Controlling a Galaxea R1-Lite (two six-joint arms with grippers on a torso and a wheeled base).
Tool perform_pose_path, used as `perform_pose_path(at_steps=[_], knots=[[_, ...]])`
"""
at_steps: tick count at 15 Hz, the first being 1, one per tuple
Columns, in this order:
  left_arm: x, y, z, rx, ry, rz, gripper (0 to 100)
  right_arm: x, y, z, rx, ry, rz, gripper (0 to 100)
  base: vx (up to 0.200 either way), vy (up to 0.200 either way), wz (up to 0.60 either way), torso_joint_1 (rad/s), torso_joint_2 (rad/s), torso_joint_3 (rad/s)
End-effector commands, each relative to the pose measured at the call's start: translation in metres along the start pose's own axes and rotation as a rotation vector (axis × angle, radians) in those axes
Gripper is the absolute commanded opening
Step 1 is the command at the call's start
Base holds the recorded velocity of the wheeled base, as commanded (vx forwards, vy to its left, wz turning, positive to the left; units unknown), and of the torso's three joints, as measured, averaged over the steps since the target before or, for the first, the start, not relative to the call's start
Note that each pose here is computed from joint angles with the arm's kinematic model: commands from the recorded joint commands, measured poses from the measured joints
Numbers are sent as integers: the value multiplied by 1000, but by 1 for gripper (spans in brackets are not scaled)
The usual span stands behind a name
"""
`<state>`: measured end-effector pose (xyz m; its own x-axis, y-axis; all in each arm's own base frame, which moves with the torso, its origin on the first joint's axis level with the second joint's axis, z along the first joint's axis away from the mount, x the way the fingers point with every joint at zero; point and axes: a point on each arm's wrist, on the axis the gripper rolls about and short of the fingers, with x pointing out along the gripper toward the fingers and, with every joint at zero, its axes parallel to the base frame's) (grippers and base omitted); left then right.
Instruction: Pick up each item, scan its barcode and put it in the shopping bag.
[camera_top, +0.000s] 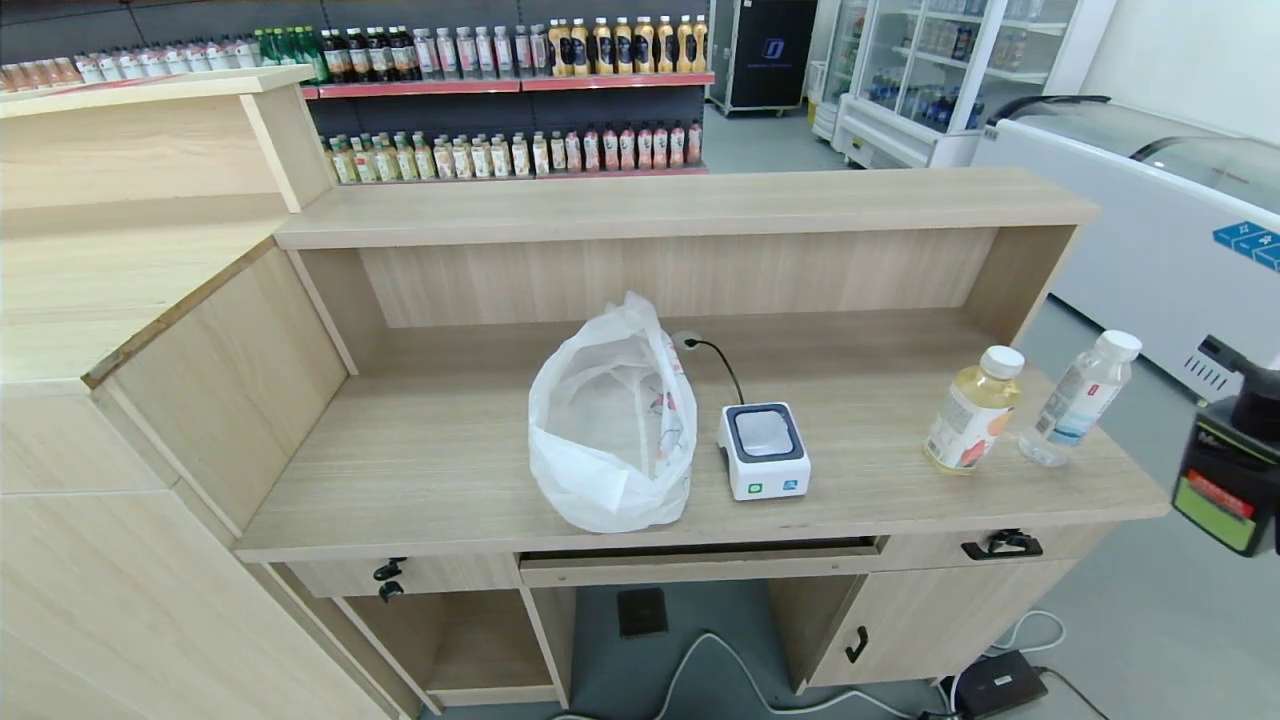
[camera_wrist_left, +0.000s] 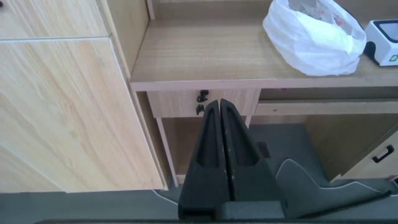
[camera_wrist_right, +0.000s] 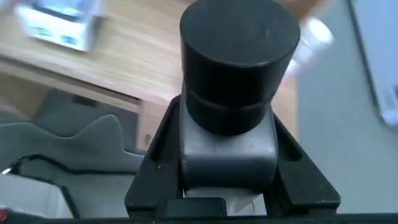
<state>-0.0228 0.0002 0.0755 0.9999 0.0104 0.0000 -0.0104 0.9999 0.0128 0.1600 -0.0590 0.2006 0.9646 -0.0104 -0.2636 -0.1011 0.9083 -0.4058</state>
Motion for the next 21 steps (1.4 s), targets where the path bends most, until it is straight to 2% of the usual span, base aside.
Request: perform_pose_path(at_steps=[1, 3, 5, 6, 8, 9, 10, 12, 15, 17, 19, 21], knots=[[0, 0, 0, 0, 0, 0, 0, -11, -5, -1, 36, 34, -103, 0, 0, 0, 0, 0, 0, 0], [0, 0, 0, 0, 0, 0, 0, -13, -2, -5, 46, 63, -120, 0, 0, 0, 0, 0, 0, 0], [0, 0, 0, 1, 0, 0, 0, -14, 0, -1, 50, 35, -111, 0, 0, 0, 600, 7, 0, 0], [0, 0, 0, 1, 0, 0, 0, -13, 1, 5, 43, 8, -113, 0, 0, 0, 600, 2, 2, -2], [0, 0, 0, 1, 0, 0, 0, 5, 5, 19, 123, 4, -101, 0, 0, 0, 600, 5, -2, 2], [0, 0, 0, 0, 0, 0, 0, 16, 6, 35, 217, -37, -51, 0, 0, 0, 600, 2, -7, 2], [0, 0, 0, 0, 0, 0, 0, 36, 6, 47, 367, -41, 25, 0, 0, 0, 0, 0, 0, 0], [0, 0, 0, 0, 0, 0, 0, 72, -1, 58, 540, -50, 59, 0, 0, 0, 0, 0, 0, 0], [0, 0, 0, 0, 0, 0, 0, 119, 3, 39, 704, -7, 93, 0, 0, 0, 0, 0, 0, 0], [0, 0, 0, 0, 0, 0, 0, 139, 5, 36, 847, -81, 200, 0, 0, 0, 0, 0, 0, 0], [0, 0, 0, 1, 0, 0, 0, 144, 10, 31, 873, -72, 294, 0, 0, 0, 0, 0, 0, 0], [0, 0, 0, 0, 0, 0, 0, 152, 13, 25, 876, -70, 308, 0, 0, 0, 0, 0, 0, 0]])
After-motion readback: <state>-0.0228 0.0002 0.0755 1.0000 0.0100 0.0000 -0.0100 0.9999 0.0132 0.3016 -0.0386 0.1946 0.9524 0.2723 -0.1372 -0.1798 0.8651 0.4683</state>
